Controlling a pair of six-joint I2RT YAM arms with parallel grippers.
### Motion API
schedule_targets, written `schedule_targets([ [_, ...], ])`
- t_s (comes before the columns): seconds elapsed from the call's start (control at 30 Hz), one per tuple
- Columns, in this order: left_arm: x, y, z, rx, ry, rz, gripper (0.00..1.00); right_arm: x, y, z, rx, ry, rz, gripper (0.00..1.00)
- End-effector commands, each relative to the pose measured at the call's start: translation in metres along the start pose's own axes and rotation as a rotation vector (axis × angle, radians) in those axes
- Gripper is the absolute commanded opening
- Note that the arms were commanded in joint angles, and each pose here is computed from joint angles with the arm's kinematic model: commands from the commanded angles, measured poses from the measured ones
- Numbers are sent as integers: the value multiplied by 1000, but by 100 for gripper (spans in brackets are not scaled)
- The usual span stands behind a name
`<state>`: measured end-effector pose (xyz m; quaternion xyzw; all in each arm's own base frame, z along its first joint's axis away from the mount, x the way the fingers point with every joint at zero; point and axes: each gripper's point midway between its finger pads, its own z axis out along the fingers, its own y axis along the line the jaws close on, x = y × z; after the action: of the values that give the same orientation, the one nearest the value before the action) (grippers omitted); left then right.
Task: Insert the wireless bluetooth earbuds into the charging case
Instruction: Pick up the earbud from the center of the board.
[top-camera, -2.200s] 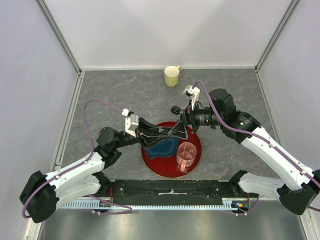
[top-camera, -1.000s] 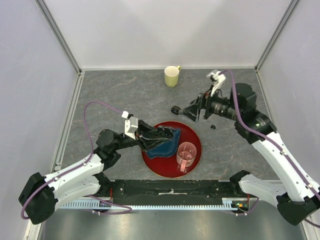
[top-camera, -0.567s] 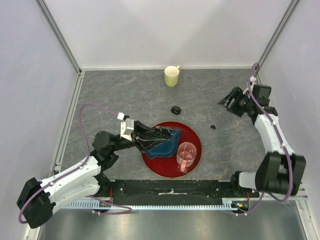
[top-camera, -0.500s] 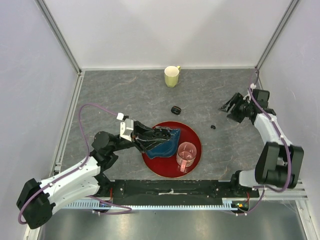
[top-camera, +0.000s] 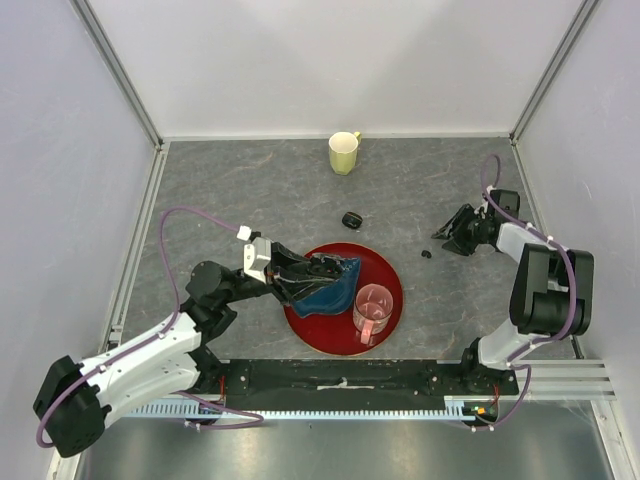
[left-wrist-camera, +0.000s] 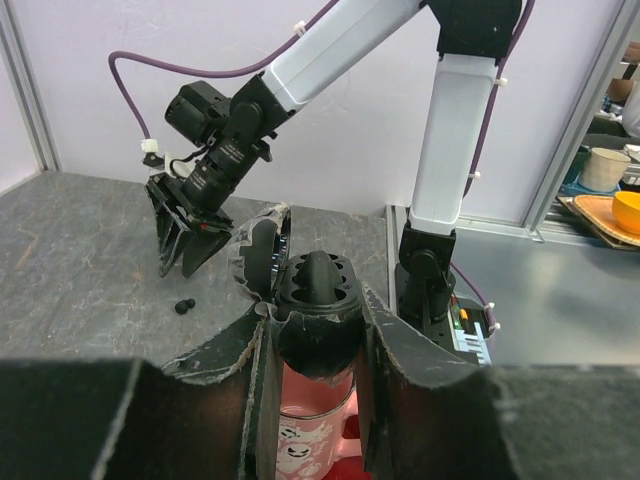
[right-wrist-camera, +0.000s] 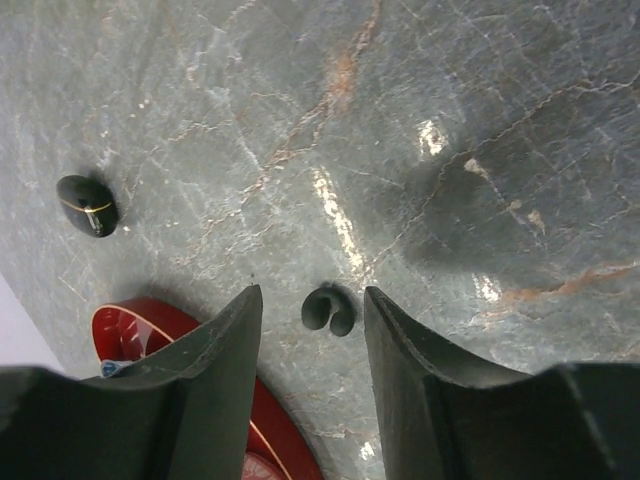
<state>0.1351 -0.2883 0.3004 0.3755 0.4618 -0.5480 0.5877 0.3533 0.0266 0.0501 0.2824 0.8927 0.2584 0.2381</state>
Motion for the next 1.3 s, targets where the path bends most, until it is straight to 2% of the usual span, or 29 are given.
schedule_targets([
  [0.0, -4, 2, 3, 4, -19, 49, 2, -10, 3, 11, -6, -23, -57, 51],
  [0.2, -3, 3, 5, 10, -17, 40, 2, 7, 4, 25, 15, 28, -106, 49],
  [0.7, -1, 2, 2, -2, -16, 13, 2, 16, -17, 22, 163, 13, -165, 45],
  [1.27, 0, 0, 1, -2, -8, -12, 2, 33, -21, 21, 164, 31, -184, 42],
])
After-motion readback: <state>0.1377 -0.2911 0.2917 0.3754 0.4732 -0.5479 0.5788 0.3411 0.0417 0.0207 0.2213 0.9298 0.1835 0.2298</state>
